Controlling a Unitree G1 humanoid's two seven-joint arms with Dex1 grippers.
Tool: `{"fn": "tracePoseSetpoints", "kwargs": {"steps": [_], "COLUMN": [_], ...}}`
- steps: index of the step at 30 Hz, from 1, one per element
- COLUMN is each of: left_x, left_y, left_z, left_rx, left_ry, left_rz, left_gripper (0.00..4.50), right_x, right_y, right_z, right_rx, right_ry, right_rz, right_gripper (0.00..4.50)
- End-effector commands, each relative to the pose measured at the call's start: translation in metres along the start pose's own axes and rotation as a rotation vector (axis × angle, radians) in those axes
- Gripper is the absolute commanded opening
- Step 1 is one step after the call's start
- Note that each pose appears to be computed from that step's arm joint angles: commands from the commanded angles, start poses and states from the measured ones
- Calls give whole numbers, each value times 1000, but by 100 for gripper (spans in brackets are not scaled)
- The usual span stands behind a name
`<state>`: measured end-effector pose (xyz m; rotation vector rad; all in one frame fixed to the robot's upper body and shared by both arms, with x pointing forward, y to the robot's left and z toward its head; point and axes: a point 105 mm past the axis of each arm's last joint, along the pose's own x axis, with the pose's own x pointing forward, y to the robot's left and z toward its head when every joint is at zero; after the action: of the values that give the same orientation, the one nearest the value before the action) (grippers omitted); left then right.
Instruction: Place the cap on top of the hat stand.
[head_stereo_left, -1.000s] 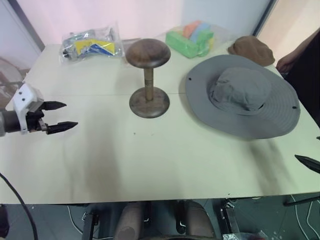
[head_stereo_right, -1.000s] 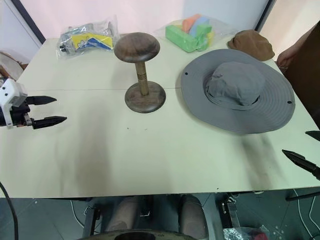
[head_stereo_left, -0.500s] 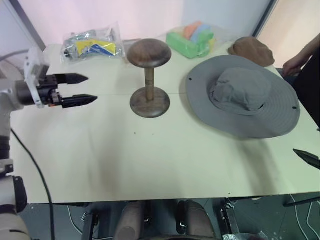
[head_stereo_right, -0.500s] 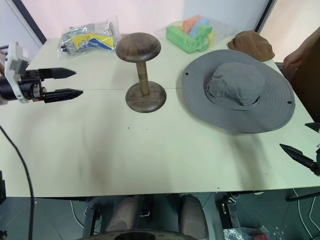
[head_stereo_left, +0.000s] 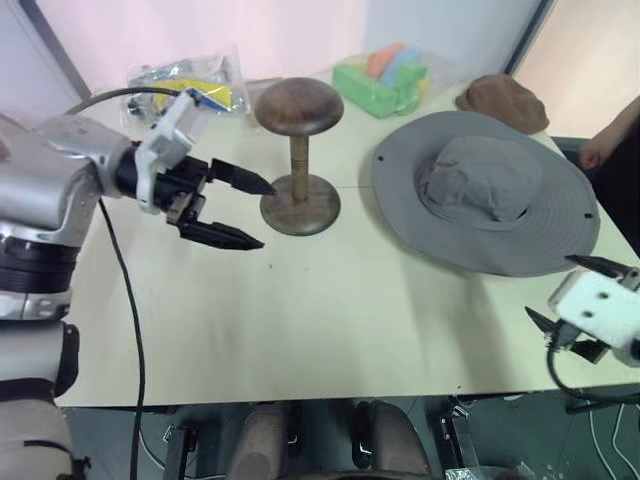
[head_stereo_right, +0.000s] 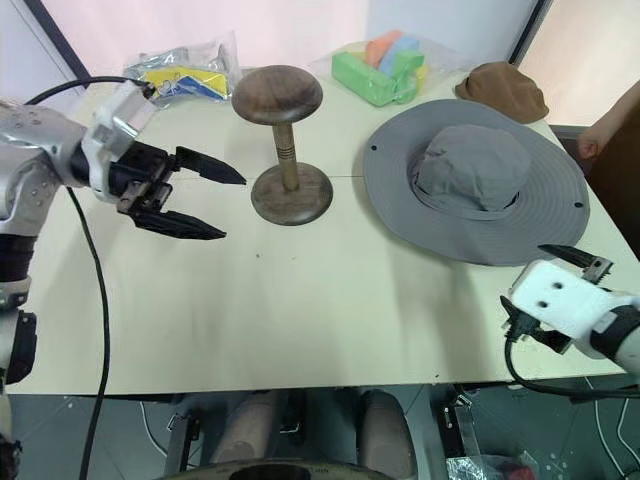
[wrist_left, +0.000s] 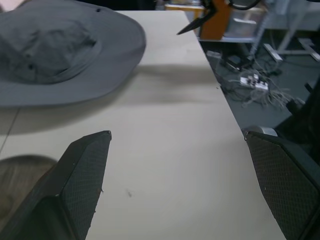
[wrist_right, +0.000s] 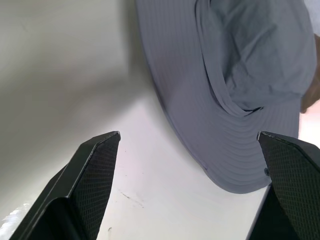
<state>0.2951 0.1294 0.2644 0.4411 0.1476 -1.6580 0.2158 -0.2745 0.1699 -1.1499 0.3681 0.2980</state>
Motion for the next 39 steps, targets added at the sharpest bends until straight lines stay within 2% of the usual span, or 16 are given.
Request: {"fn": "tracePoseSetpoints", "kwargs": {"steps": [1, 4, 10, 17, 23, 26, 30, 33, 36, 39], "left_x": [3, 6, 6, 5, 5, 4, 4, 3, 2, -2], "left_y": [3, 5, 5, 8, 9, 9, 8, 9, 10, 12], "left_z": [13, 16, 19, 19, 20, 20, 20, 19, 19, 19], "left_rx": [54, 61, 62, 62, 67, 69, 69, 67, 65, 63], "left_ry": [-17, -30, -38, -41, -45, -47, -48, -49, -52, -60], "left_rz": [-19, -28, -27, -15, -11, -9, -8, -4, 2, 36], "left_gripper": [450, 450, 450, 450, 450, 450, 450, 450, 450, 450], "right_x": [17, 40, 76, 121, 141, 145, 144, 140, 133, 120], "right_y": [1, 1, 6, -4, -3, 2, 7, 7, 0, -30], "right_z": [1, 1, -17, -17, -17, -15, -12, -6, 11, 34], "right_rx": [-46, -100, -174, -151, -124, -82, -47, 47, 240, 378], "right_ry": [-4, -2, 32, 3, -6, -19, -33, -56, -138, -241], "right_rz": [-105, -169, -175, -209, -189, -168, -152, -149, -150, -198], "right_gripper": [448, 448, 448, 448, 448, 370, 165, 10, 4, 4]}}
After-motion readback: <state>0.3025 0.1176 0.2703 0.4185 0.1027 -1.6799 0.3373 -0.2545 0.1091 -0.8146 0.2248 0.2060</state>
